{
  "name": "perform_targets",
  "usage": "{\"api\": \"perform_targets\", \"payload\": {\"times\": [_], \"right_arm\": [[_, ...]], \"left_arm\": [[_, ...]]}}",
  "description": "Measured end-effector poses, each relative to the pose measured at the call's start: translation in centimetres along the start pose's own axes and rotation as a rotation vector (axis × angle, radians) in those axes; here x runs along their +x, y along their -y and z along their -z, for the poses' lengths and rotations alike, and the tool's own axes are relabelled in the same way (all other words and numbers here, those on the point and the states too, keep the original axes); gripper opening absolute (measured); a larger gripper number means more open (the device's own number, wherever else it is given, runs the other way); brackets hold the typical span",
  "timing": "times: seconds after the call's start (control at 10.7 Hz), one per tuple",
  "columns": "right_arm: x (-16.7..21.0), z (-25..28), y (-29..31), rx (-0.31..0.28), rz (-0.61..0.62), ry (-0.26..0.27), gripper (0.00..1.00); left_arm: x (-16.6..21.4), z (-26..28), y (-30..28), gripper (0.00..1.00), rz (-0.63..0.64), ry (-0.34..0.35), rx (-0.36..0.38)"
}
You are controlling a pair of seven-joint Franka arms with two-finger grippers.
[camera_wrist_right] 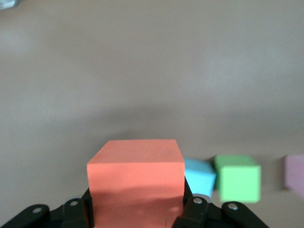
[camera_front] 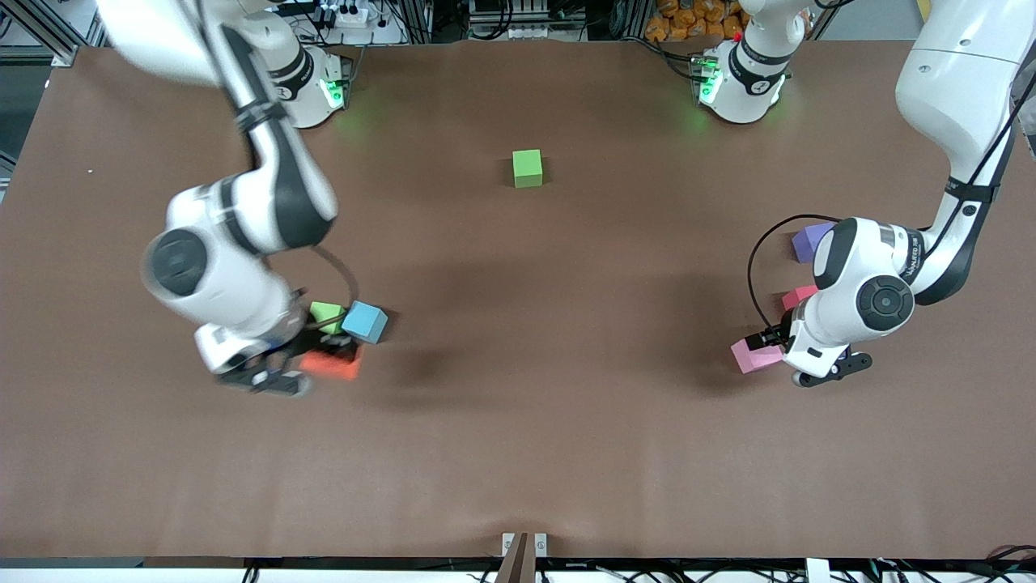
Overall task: Arrange blocks into number 1
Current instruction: 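Lift the orange cube with the right gripper while the left gripper grasps pink, then lower the orange cube next to the green cube with the right gripper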
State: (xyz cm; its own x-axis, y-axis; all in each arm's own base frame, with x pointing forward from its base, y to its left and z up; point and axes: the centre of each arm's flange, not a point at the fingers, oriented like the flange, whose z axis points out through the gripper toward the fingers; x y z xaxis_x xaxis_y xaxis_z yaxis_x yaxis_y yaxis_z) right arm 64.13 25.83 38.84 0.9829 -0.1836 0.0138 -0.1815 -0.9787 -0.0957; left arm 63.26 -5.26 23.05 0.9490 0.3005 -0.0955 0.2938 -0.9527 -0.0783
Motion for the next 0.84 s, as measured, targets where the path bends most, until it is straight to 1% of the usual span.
{"api": "perform_targets", "payload": {"times": [0.19,0.47,0.65,0.84], "right_arm": [[-5.2,-1.8,6.3,-0.003,-0.025,0.013,0.65],[-12.5,-3.9,13.6,0.028,-0.018,-0.012,0.65],[-17.3,-7.0,16.0,0.05,0.034,-0.032,0.65],[-21.2,-9.5,17.1,0.035,0.088,-0.013,0.65]], "left_arm": [[0.7,0.2,-0.4,1.0,0.001,-0.01,-0.012],[1.5,0.5,-1.1,1.0,0.001,-0.022,-0.027],[1.7,0.7,-1.2,1.0,0.002,-0.029,-0.032],[1.8,0.4,-1.7,1.0,-0.003,-0.043,-0.048]]}}
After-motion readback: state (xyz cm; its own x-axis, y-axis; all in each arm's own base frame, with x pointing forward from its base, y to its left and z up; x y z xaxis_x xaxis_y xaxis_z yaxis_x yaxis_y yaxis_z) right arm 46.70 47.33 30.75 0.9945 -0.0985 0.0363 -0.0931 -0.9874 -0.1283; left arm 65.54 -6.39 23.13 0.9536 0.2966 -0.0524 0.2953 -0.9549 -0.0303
